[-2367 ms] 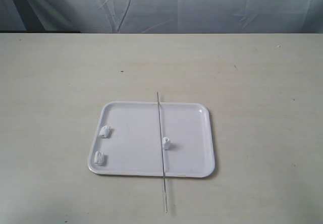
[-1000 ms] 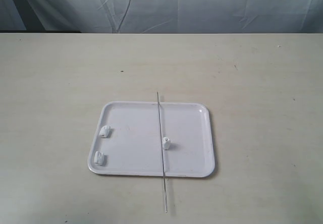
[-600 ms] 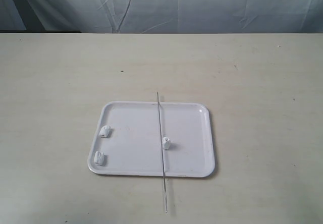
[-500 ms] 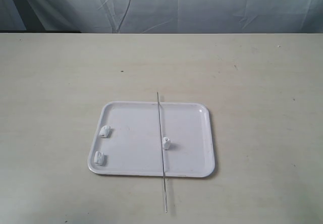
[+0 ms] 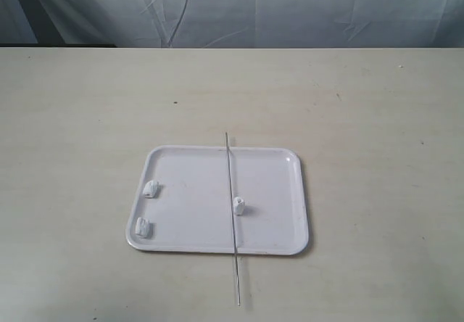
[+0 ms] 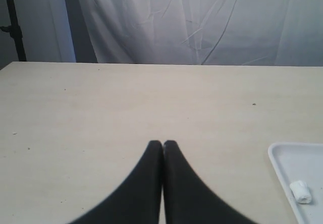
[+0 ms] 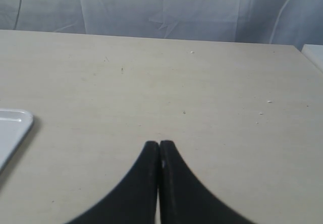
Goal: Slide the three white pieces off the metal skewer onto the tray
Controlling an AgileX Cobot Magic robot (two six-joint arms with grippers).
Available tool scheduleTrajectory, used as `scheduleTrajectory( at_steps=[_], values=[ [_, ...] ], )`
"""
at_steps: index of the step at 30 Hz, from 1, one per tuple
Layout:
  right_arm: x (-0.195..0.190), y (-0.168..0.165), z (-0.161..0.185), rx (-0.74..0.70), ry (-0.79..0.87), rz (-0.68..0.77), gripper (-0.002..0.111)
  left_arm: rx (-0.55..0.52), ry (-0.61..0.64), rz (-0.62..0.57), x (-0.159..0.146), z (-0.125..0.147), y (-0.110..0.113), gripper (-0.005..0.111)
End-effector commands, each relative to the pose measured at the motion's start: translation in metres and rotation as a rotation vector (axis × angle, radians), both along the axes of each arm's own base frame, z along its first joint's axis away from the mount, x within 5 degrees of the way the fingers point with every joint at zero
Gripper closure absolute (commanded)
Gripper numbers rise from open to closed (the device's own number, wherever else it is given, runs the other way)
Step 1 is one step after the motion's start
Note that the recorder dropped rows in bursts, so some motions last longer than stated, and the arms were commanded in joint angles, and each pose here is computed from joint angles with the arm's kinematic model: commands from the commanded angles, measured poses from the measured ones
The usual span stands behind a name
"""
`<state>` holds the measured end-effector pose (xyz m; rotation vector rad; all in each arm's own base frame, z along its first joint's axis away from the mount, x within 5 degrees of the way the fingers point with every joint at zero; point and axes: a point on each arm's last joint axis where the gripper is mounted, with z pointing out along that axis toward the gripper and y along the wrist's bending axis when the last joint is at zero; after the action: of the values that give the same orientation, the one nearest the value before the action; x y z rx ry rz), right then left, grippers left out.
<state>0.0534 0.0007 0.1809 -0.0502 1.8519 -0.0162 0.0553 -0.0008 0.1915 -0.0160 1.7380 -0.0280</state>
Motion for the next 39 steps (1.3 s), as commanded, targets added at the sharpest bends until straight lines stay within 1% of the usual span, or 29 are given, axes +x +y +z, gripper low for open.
scheduleTrajectory(
  at_steps=[1,4,13,17,39],
  values=[
    [-0.0003,-0.0002,-0.0002,-0.010,-0.008,0.002,0.109,0.001,-0.012,-0.008,0.0000,-0.0002,-0.0004,0.107],
    [-0.0003,-0.0001,-0.0002,-0.008,-0.008,0.002,0.109,0.000,-0.031,-0.007,0.0003,0.0014,-0.0004,0.107],
    [-0.0003,-0.0001,-0.0002,-0.008,-0.008,0.002,0.109,0.004,-0.024,-0.007,0.0002,0.0008,-0.0003,0.107],
    [-0.0003,-0.0001,-0.0002,-0.008,-0.008,0.002,0.109,0.022,-0.024,-0.006,0.0002,0.0008,0.0001,0.107],
    [-0.0003,-0.0001,-0.0001,-0.006,-0.010,0.001,0.109,0.022,-0.024,-0.006,0.0002,0.0008,0.0001,0.107]
  ],
)
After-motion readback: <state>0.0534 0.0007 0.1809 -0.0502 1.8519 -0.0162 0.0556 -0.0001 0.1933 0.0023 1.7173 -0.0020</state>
